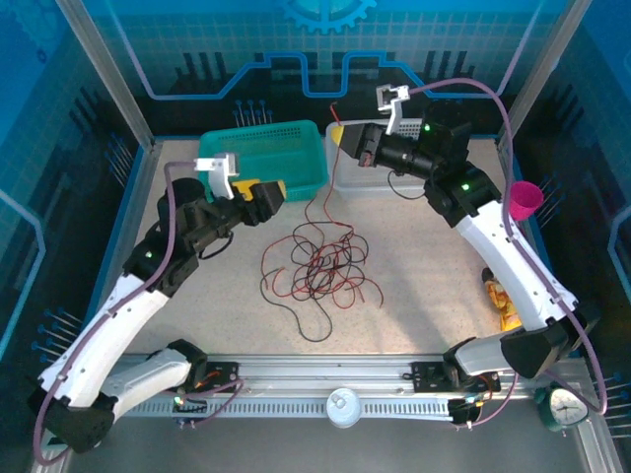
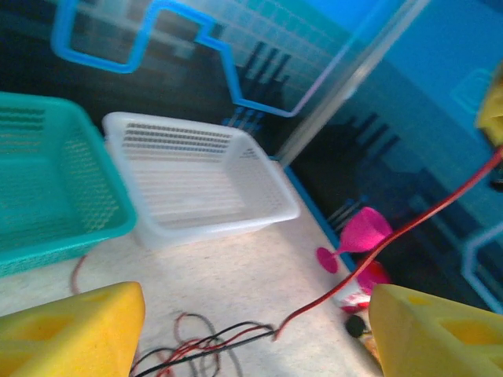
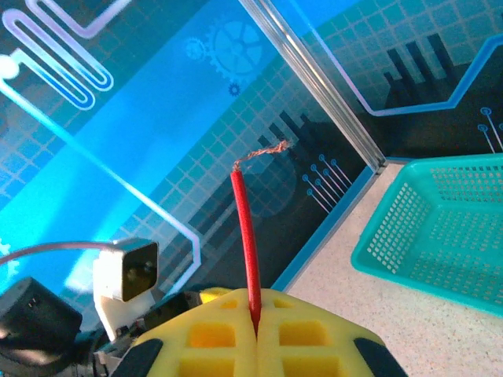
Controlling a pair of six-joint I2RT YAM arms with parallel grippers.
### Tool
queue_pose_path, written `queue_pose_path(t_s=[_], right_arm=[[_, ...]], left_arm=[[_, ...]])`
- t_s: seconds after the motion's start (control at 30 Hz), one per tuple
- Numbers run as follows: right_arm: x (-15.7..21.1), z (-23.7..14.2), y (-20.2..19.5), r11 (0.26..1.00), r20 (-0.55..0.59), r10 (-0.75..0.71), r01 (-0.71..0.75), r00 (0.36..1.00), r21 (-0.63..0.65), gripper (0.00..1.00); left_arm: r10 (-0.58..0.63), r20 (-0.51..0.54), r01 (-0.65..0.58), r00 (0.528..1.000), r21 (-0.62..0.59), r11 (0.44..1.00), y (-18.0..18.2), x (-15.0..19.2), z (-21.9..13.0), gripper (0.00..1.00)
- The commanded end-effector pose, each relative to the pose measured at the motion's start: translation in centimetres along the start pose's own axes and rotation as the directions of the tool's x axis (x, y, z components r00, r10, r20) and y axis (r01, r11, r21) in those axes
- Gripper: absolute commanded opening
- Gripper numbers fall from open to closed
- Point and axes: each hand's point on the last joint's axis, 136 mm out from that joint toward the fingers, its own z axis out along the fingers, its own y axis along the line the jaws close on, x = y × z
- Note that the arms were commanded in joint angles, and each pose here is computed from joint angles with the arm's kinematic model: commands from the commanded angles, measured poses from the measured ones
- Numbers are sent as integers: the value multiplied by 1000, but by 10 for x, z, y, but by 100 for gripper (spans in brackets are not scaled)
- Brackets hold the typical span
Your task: Untangle the cables
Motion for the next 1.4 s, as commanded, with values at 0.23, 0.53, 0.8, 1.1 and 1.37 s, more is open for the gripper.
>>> queue_pose_path(t_s=[0.23,0.53,0.8,1.1,1.37], right_arm=[[14,12,7,1000,-38,-19,18,999,-13,0],[3,6,18,999,-7,-36,36,999,-16,0],[-9,-6,9,999,39,-29,28,999,17,0],[-6,-16,-13,998,62,0,-4,998,62,15],[18,-13,-27,997,21,26,-27,999,73,69]], left_arm=[[178,-82,-155,981,229,961,-61,21,57,78],[121,-121,-91,985,227,970,-49,47,102,39],[97,-159,-63,982,210,976,-31,81,101,17],[145,-91,-123,985,218,968,-39,63,81,0],[178,-80,-154,981,242,958,-53,47,74,0]])
